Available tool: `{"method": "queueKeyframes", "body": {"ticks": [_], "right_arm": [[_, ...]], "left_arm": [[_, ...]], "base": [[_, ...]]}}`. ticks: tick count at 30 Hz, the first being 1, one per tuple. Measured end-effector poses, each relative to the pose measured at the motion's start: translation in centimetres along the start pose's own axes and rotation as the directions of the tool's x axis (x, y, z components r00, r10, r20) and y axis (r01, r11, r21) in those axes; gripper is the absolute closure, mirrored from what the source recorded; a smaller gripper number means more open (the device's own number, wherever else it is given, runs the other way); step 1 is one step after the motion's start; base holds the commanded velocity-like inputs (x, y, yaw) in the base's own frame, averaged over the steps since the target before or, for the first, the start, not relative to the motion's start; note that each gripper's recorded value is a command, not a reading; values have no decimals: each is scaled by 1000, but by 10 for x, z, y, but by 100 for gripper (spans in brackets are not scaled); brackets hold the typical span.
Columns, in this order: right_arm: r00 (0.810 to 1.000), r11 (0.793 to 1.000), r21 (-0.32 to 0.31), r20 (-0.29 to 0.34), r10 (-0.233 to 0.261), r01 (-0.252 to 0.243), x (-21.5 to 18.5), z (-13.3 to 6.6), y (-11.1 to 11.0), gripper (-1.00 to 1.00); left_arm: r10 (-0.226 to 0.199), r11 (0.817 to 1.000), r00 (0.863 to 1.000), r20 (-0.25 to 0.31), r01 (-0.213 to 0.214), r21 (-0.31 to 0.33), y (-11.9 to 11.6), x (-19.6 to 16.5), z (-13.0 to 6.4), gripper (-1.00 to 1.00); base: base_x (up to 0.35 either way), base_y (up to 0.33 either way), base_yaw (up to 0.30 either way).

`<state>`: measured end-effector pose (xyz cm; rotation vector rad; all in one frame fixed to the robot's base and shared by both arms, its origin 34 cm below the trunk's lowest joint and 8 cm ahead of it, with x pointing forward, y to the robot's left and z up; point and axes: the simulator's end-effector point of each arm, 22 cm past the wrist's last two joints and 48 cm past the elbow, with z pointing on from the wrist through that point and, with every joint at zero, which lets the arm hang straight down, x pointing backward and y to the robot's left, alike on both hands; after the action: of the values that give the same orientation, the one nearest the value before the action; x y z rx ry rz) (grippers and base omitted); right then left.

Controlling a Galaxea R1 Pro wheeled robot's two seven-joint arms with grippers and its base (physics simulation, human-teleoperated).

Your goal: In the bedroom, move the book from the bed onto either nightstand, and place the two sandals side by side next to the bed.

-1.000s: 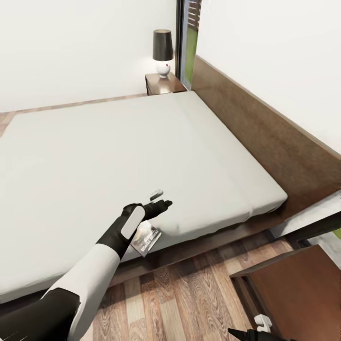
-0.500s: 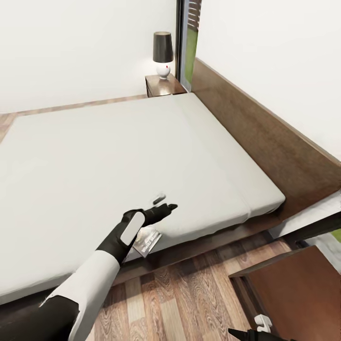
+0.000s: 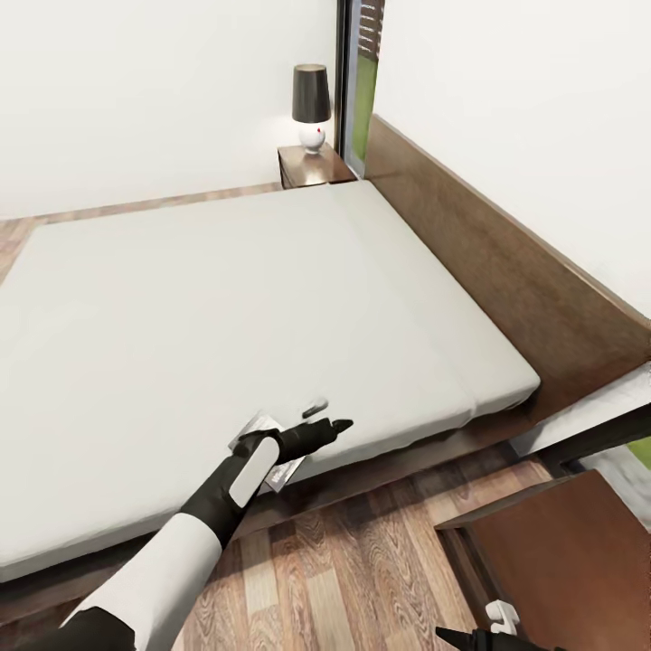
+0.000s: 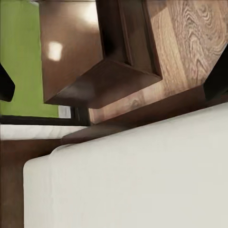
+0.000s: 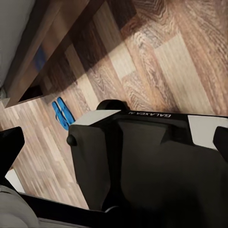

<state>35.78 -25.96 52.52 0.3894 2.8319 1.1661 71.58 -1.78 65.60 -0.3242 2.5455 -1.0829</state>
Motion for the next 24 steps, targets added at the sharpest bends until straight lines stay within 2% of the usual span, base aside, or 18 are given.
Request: {"method": "queueKeyframes", "body": {"ticks": [5, 10, 18, 24], "right_arm": [[1000, 1000, 0, 0, 0, 0, 1, -5, 5, -100], [1000, 1000, 0, 0, 0, 0, 2, -10, 10, -100], [1000, 1000, 0, 0, 1, -1, 3, -18, 17, -100], [1000, 1000, 1, 0, 0, 0, 4, -24, 22, -100]], "left_arm": [[5, 1000, 1000, -7, -5, 12, -9, 6, -6, -100], [13, 1000, 998, -59, -12, 18, -12, 15, -20, -100], [68, 998, 997, -25, -68, 7, 7, -5, -71, -100], [54, 998, 995, -81, -52, 29, 25, 7, -114, -100]], "base": [[0, 0, 0], [0, 0, 0], [0, 0, 0], [0, 0, 0]]}}
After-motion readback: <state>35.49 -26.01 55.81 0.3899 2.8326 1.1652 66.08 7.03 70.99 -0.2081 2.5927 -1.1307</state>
